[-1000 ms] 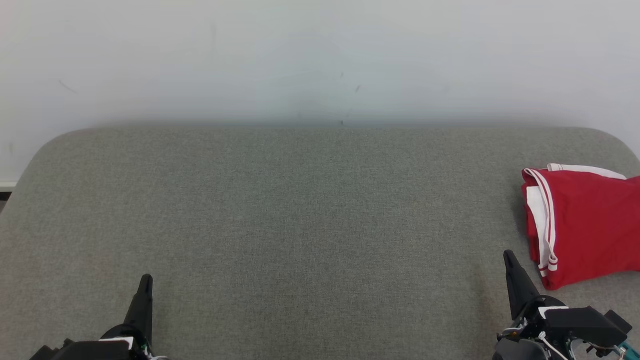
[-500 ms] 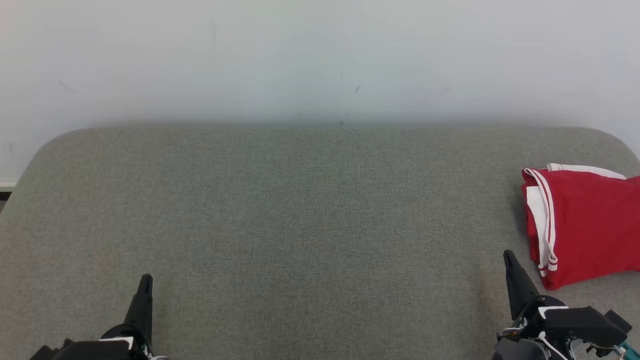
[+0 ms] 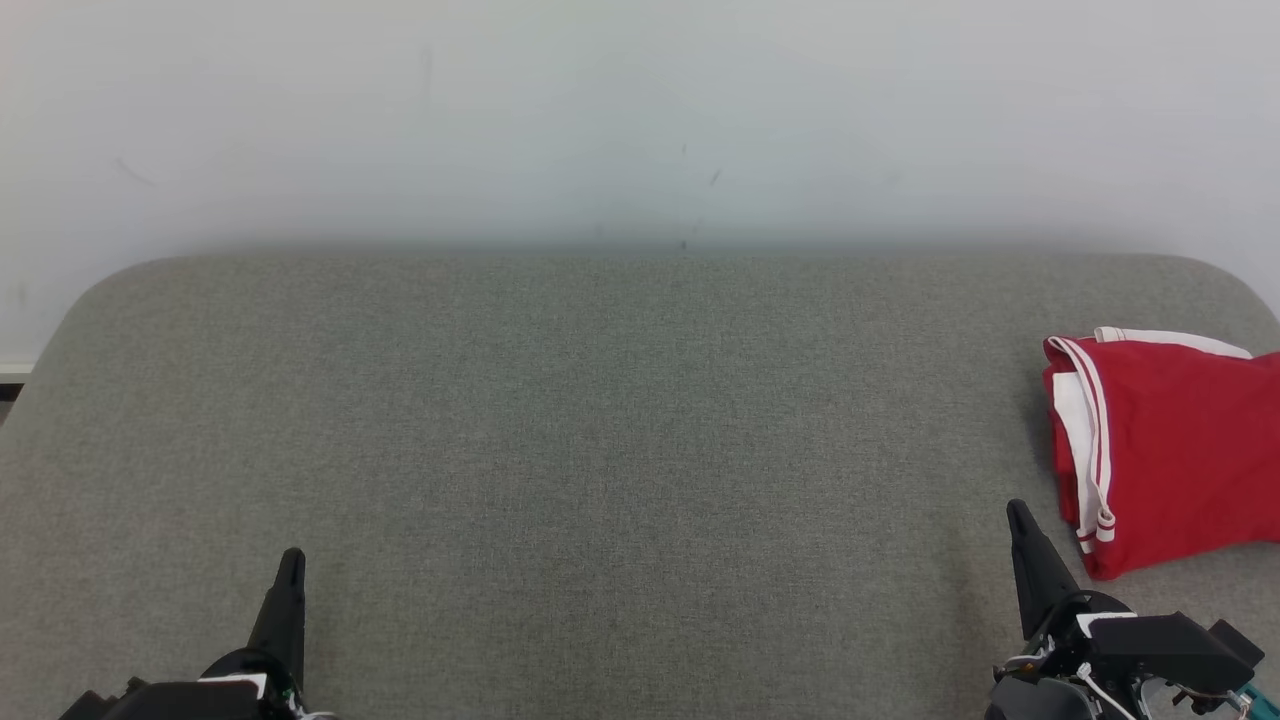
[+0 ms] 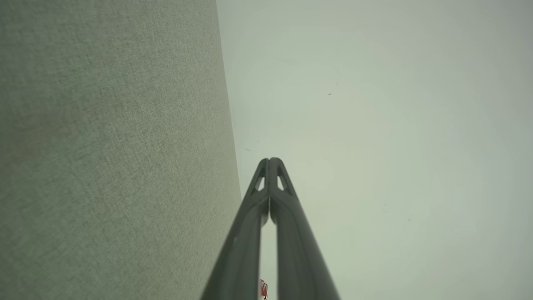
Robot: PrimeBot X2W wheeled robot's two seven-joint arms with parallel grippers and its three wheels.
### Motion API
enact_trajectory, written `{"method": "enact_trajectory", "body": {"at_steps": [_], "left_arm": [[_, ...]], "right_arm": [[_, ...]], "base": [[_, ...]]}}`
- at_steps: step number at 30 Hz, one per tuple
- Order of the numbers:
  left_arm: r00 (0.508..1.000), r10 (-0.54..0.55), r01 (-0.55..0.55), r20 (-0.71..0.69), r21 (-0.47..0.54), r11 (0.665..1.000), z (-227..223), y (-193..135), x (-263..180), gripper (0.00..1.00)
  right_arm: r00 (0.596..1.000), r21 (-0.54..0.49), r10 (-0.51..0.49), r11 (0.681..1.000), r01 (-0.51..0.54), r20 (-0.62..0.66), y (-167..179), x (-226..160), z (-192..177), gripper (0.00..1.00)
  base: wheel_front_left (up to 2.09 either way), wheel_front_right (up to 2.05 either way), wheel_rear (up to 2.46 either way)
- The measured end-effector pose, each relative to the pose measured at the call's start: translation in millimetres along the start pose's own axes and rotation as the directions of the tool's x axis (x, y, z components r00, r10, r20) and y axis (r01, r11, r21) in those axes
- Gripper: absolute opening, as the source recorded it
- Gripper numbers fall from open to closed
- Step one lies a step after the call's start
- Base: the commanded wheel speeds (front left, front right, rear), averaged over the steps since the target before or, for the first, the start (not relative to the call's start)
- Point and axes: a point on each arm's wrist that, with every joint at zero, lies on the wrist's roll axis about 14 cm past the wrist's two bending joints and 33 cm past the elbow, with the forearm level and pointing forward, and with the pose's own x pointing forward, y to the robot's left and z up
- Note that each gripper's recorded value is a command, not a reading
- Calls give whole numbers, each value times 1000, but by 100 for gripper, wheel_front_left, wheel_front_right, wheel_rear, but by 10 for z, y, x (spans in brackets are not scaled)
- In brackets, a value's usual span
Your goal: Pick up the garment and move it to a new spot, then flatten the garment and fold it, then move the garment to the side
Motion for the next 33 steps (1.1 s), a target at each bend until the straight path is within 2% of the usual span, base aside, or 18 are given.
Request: {"method": "enact_trajectory", "body": {"at_steps": [33], "left_arm": [[1000, 0, 0, 0, 0, 1000, 1, -1, 0, 0]], "right_arm": [[1000, 0, 0, 1000, 0, 0, 0, 0, 0, 0]], "base": [[0, 0, 0]]}}
